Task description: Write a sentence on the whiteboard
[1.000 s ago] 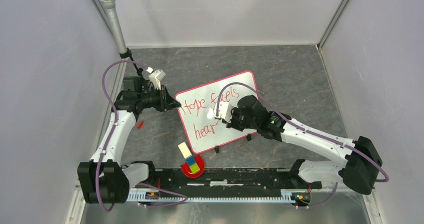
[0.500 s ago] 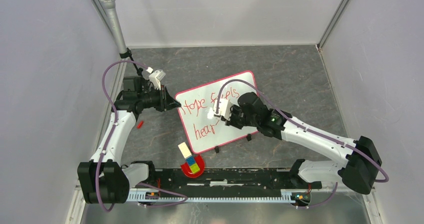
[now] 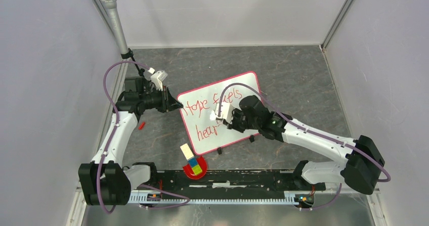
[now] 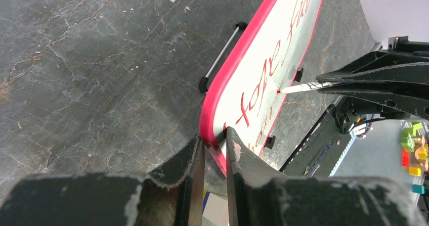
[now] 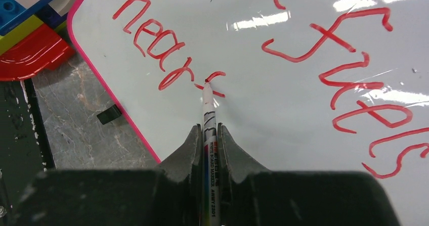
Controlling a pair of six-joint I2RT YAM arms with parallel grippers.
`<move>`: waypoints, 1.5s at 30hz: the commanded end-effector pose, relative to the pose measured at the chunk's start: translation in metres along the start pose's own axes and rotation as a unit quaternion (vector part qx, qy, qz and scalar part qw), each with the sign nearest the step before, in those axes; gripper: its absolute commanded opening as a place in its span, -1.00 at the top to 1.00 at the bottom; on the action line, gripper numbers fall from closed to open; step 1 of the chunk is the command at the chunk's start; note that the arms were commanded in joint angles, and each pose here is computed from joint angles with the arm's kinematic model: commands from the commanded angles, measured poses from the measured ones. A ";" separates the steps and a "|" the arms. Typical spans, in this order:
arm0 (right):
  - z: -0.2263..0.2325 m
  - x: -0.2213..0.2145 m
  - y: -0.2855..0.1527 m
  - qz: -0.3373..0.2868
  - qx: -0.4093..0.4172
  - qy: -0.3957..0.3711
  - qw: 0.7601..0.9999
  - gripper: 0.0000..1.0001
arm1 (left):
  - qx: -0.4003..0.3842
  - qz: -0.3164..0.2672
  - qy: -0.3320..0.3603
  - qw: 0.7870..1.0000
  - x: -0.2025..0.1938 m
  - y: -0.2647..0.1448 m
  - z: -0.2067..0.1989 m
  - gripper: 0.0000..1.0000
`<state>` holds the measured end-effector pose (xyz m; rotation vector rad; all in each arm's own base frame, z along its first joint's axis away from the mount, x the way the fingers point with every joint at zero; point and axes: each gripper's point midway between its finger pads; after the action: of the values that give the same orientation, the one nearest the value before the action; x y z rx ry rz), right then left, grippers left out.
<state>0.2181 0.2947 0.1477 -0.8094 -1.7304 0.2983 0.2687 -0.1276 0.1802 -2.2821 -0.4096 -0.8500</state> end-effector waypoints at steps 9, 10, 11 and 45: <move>0.026 -0.039 -0.002 0.022 0.018 0.016 0.999 1.00 | -0.002 0.017 0.005 1.000 -0.011 0.002 0.001 0.95; 0.026 -0.040 -0.002 0.023 0.017 0.015 0.999 1.00 | -0.001 0.017 0.006 1.000 -0.011 0.001 0.001 0.95; 0.026 -0.041 -0.003 0.024 0.017 0.013 0.999 1.00 | -0.001 0.017 0.006 1.000 -0.012 0.001 0.001 0.95; -0.017 0.007 -0.027 -0.013 -0.036 0.018 0.999 1.00 | -0.004 0.022 0.003 1.000 -0.012 0.004 0.002 0.95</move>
<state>0.2114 0.2671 0.1458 -0.8596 -1.6858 0.2871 0.2688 -0.1277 0.1796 -2.2839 -0.4080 -0.8467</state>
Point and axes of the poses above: each gripper's point midway between its finger pads, its own y axis out along the fingers, its own z axis along the line the jaws close on, x = y × z, and after that the axes turned 4 degrees about -y, right-handed
